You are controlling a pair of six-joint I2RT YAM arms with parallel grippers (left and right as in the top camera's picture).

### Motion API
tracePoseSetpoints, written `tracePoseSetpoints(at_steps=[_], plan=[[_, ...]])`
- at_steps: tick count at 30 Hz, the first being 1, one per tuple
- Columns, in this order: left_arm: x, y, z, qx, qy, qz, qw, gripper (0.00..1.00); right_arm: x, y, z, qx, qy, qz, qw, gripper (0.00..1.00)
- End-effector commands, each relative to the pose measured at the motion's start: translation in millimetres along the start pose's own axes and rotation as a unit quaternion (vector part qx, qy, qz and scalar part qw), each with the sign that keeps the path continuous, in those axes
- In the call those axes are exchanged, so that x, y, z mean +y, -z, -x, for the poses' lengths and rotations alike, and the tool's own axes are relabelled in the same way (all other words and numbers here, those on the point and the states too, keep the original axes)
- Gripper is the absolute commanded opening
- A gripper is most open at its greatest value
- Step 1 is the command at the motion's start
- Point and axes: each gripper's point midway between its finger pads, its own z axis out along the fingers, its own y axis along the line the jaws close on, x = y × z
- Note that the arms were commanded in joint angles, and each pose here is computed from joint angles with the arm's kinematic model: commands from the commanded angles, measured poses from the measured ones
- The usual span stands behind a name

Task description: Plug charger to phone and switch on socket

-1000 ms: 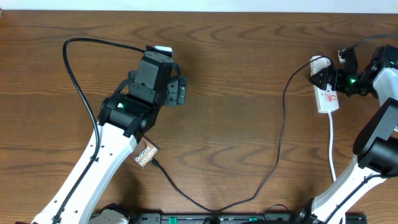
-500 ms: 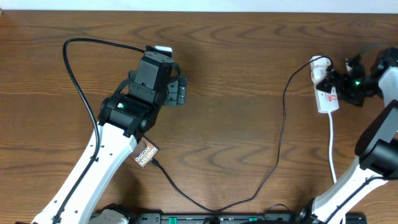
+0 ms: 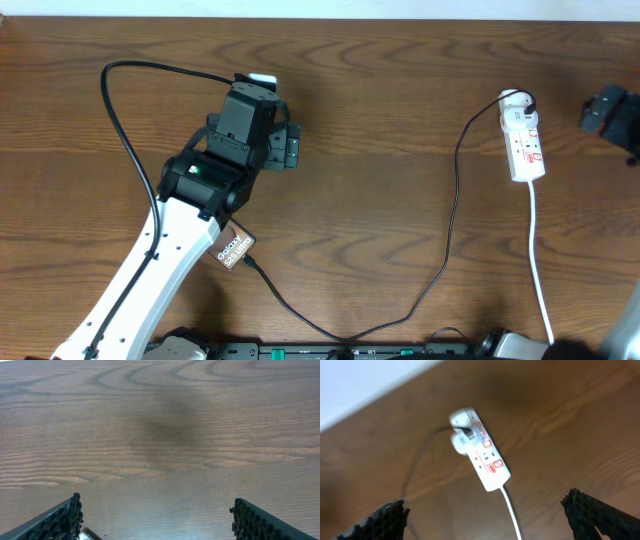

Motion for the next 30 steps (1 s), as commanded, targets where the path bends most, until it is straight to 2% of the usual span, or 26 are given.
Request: tracePoseSetpoints(at_steps=[1,7,15,22,25,30], plan=[[1,2,6,-0.007,-0.008,0.006,1.0,0.92,13,59,8,-0.074,-0.005,0.001,0.997,0.99],[1,2,6,-0.007,-0.008,0.006,1.0,0.93,29,147,3,-0.184,0.014,0.013,0.983,0.99],[1,2,6,-0.007,-0.008,0.006,1.0,0.92,40,218,-21,-0.27,0.03,0.022,0.962,0.99],[1,2,6,-0.007,-0.008,0.006,1.0,0.93,43,239,-59,-0.264,0.037,0.028,0.963,0.99],[1,2,6,-0.007,-0.008,0.006,1.0,0.92,61,248,-55,-0.286,0.091,0.062,0.952,0.99],[1,2,6,-0.007,-0.008,0.006,1.0,0.92,63,246,-54,-0.284,0.095,0.067,0.952,0.99]])
